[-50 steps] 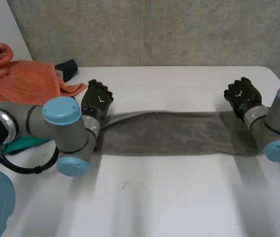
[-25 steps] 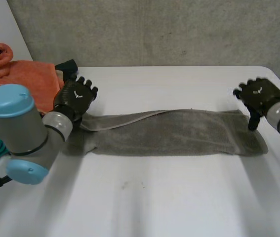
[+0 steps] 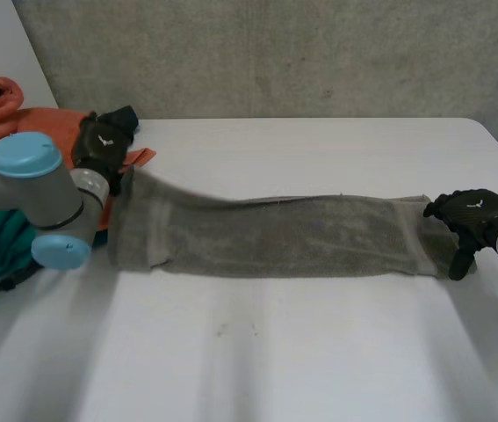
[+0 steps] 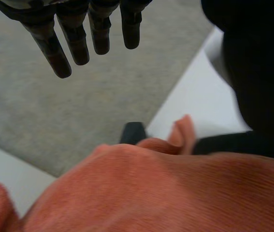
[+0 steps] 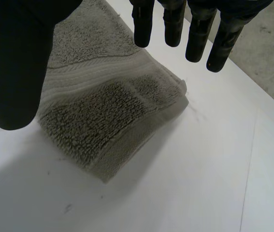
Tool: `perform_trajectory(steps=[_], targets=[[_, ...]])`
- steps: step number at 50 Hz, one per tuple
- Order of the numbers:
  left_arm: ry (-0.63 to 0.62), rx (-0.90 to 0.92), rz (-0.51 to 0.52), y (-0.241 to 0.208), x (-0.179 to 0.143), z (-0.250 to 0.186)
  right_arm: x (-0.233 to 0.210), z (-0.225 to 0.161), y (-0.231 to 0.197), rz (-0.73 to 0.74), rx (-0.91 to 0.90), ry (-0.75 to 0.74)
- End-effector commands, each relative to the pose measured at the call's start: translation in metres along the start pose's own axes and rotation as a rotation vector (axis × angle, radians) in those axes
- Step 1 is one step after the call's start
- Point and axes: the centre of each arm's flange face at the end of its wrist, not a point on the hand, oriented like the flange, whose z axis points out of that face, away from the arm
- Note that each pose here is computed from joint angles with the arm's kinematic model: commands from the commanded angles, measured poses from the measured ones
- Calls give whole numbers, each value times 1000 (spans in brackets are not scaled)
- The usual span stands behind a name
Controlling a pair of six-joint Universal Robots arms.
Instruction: Fold the laundry.
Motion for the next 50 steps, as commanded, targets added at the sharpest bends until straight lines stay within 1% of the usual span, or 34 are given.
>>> perform_trajectory(steps=[1, 4, 9, 16, 21, 30, 39, 43, 47, 50], targets=[[5, 27, -40, -17, 5, -11, -1, -8, 3, 4, -2, 3], [39, 32, -40, -23, 9, -22, -1, -10, 9, 3, -19, -1], [108, -21, -45, -15, 25, -47, -3, -12, 16, -13, -31, -11], [148, -60, -47, -14, 27, -76, -1, -6, 19, -31, 6, -9], [168, -66, -46, -17, 29, -89, -1, 6, 24, -44, 28, 4], [175, -47, -46, -27, 28, -99, 0, 24, 33, -45, 19, 0], [146, -14, -47, -39, 16, -100, 4, 23, 35, -35, 19, 0], [133, 2, -48, -46, 12, -101, 23, 20, 38, -23, 11, 51], [127, 10, -51, -51, 7, -107, 55, 16, 38, -27, 19, 139], [125, 15, -58, -53, 5, -110, 80, 17, 43, -68, 12, 204]])
